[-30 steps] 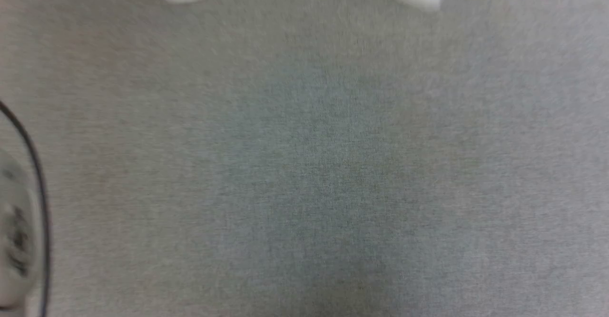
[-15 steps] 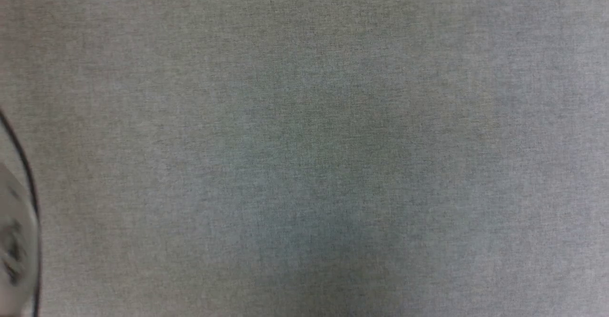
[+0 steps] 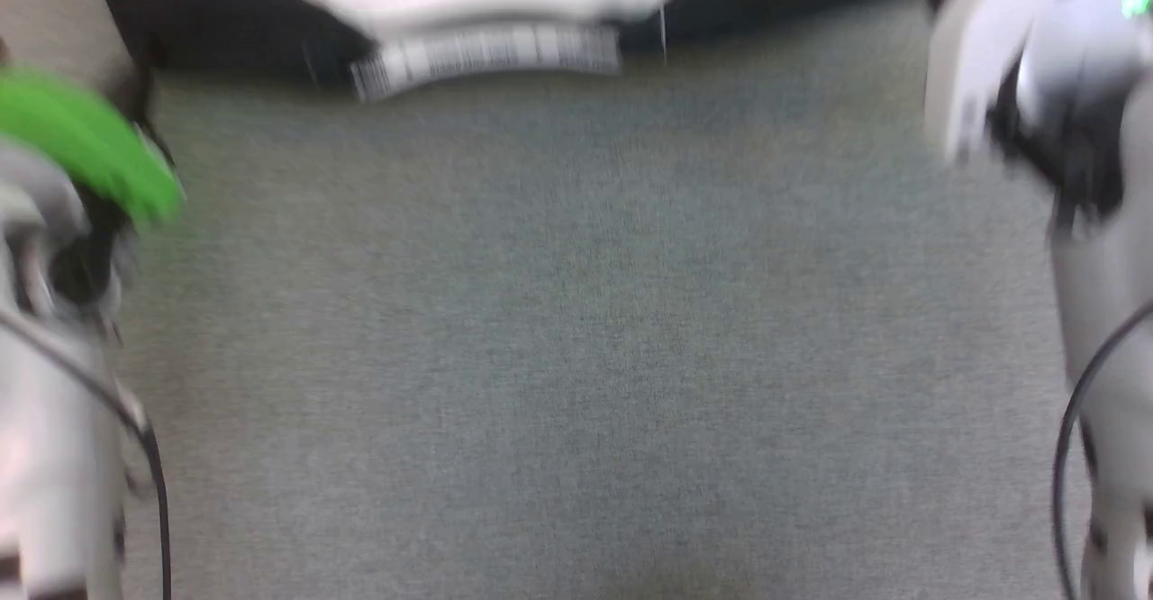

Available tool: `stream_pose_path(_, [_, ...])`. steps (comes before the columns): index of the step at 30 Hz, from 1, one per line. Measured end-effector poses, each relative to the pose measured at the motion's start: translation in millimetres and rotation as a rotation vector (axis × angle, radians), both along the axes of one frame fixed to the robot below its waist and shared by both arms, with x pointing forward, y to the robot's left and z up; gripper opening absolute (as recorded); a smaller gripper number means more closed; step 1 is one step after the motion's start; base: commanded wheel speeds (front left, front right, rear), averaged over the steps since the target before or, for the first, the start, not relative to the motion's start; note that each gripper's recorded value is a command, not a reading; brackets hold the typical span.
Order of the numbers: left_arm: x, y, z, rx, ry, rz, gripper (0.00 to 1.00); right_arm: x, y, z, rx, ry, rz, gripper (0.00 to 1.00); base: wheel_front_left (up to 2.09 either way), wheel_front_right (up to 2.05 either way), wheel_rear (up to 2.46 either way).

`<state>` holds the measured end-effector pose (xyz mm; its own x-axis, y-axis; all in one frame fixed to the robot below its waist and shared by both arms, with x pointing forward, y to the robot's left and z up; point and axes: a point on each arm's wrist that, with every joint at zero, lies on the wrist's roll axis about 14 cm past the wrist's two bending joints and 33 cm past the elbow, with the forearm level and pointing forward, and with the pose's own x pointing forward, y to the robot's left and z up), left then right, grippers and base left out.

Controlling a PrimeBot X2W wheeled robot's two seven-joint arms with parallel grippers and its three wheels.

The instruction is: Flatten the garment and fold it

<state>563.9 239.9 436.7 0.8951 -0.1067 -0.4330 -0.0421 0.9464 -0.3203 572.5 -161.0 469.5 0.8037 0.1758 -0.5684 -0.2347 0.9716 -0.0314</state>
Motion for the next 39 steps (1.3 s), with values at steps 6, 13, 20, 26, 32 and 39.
stream_pose_path(6, [-83.2, -12.5, -0.3, -0.019, 0.096, -0.031, 0.00, -74.1, -4.8, 1.3, 0.019, 0.078, -0.003, 0.00, 0.00, 0.00, 0.00])
stream_pose_path(13, [-172.4, -18.6, 8.4, -0.071, 0.149, 0.009, 0.00, -150.4, -12.3, 5.0, 0.065, 0.112, -0.063, 0.00, 0.00, 0.00, 0.00])
stream_pose_path(20, [-231.9, -21.3, 3.0, -0.123, 0.201, 0.056, 0.00, -205.9, -13.3, -3.4, 0.088, 0.164, -0.113, 0.00, 0.00, 0.00, 0.00])
stream_pose_path(26, [-258.5, -30.5, -14.1, -0.158, 0.248, 0.082, 0.00, -242.4, -19.6, -28.2, 0.087, 0.229, -0.163, 0.00, 0.00, 0.00, 0.00])
stream_pose_path(32, [-269.5, -36.1, -34.9, -0.162, 0.284, 0.101, 0.00, -257.4, -26.1, -52.9, 0.124, 0.235, -0.208, 0.00, 0.00, 0.00, 0.00])
stream_pose_path(39, [-272.2, -37.2, -46.3, -0.152, 0.261, 0.115, 1.00, -259.9, -23.1, -66.6, 0.195, 0.171, -0.233, 1.00, 0.00, 0.00, 0.00])
